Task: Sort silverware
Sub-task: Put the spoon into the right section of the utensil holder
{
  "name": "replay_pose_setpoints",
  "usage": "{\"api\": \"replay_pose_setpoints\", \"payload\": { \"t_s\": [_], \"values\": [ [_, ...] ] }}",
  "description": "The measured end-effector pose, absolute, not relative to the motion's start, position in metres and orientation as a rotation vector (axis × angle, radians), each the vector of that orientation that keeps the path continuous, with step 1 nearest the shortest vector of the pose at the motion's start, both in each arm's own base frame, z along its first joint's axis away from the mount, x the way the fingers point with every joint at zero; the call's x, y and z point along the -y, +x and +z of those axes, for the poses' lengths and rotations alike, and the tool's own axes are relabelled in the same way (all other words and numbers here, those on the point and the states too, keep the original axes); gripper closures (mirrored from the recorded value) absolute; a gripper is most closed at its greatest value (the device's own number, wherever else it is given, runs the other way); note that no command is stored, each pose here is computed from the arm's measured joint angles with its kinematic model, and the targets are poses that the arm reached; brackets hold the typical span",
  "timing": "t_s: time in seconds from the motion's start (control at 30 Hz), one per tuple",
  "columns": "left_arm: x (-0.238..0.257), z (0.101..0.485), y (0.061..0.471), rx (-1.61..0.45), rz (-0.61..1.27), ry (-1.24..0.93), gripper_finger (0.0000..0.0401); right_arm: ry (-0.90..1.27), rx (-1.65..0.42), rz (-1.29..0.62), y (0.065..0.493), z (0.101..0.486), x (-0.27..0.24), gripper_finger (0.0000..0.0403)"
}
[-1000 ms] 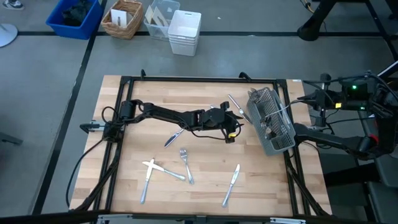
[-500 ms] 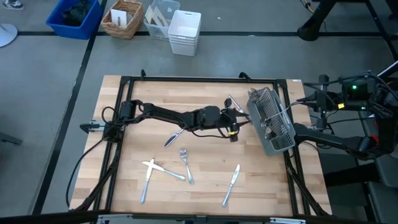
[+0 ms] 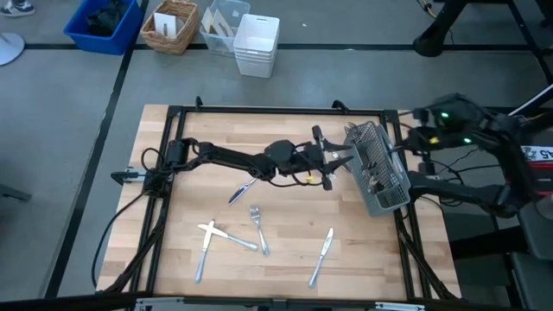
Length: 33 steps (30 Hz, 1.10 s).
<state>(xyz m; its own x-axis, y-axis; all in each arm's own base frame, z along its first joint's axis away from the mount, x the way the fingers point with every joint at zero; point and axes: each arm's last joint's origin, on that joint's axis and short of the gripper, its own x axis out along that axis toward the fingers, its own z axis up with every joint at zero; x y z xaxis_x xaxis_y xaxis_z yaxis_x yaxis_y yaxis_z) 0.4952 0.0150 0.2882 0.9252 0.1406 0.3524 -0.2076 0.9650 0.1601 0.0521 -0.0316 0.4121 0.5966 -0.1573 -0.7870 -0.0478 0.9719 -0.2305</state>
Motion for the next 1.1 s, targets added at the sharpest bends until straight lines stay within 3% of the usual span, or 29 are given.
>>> {"api": "replay_pose_setpoints", "payload": {
  "t_s": [0.57, 1.1],
  "values": [
    [-0.058, 0.278, 0.498, 0.193, 0.23, 0.045, 0.0286, -0.115, -1.035, -0.001, 0.119, 0.401, 0.082, 0.0391],
    [-0.08, 0.259, 0.497, 0.007, 0.27, -0.02, 0.0286, 0.023, -1.138, 0.108, 0.183, 0.366, 0.118, 0.0391]
  ]
}}
